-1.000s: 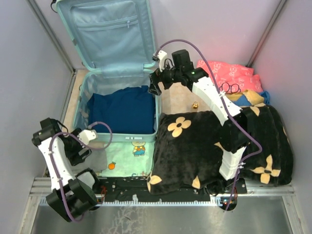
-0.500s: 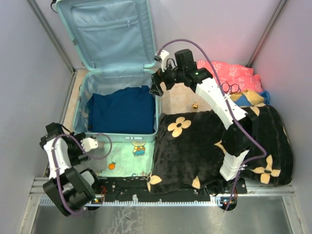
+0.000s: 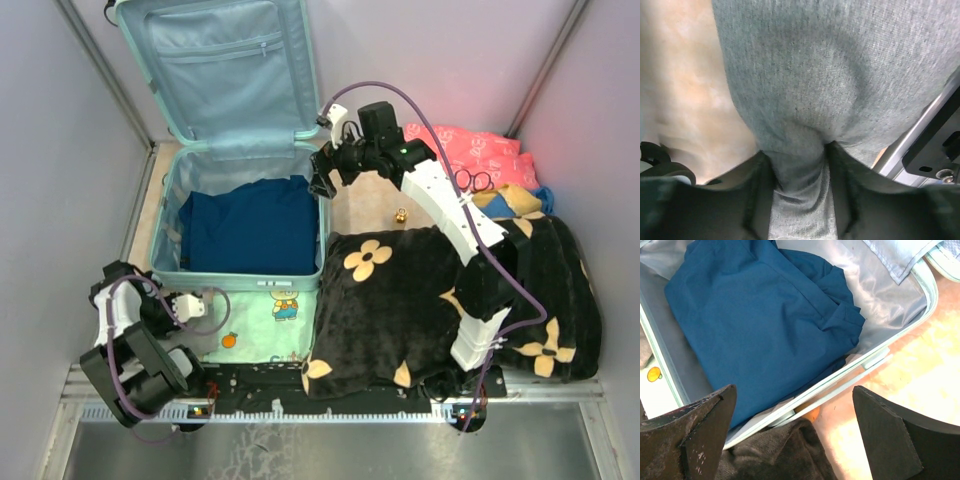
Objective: Pack the luggage
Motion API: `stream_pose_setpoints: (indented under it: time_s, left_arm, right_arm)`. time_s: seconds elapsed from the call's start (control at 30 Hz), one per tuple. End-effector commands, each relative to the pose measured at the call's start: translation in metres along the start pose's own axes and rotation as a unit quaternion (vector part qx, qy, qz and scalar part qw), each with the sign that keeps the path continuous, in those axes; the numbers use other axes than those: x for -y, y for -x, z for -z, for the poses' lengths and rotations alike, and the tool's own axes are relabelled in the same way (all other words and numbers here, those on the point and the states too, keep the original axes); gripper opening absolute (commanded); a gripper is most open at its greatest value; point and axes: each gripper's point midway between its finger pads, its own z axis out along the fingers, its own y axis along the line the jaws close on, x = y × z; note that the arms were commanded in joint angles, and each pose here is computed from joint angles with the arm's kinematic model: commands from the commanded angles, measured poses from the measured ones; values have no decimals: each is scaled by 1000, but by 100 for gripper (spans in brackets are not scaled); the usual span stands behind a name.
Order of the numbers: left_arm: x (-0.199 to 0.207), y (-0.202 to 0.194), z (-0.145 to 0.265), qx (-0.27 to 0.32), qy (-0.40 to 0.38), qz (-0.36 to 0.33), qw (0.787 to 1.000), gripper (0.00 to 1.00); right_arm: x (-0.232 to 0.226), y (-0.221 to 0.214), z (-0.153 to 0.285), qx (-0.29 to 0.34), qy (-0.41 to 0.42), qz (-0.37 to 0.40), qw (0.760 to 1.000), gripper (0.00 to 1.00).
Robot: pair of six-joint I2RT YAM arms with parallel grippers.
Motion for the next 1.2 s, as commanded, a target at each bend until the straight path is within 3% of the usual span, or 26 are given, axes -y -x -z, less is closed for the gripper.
stream_pose_setpoints:
  time_s: [0.0, 0.23, 0.33, 0.7, 0.93, 1.17]
  left_arm:
    - [-4, 19, -5, 52, 17, -30, 998, 41]
    - [-4, 51, 35, 96, 50, -62, 992, 10]
    - [-6, 64, 59, 116, 64, -61, 989, 5]
    - [-67, 100, 164, 156, 219, -86, 959, 0]
    - [-147, 122, 221, 241, 287, -93, 922, 0]
    - [-237, 168, 233, 262, 292, -90, 915, 0]
  right_arm:
    - [0, 23, 19, 32, -14, 21, 999, 99]
    - [3, 23, 15, 33, -17, 17, 999, 99]
    - [4, 21, 14, 32, -18, 16, 999, 99]
    - [7, 22, 10, 33, -21, 11, 999, 99]
    - [14, 28, 4, 35, -28, 14, 999, 99]
    - [27, 27, 4, 33, -47, 19, 998, 99]
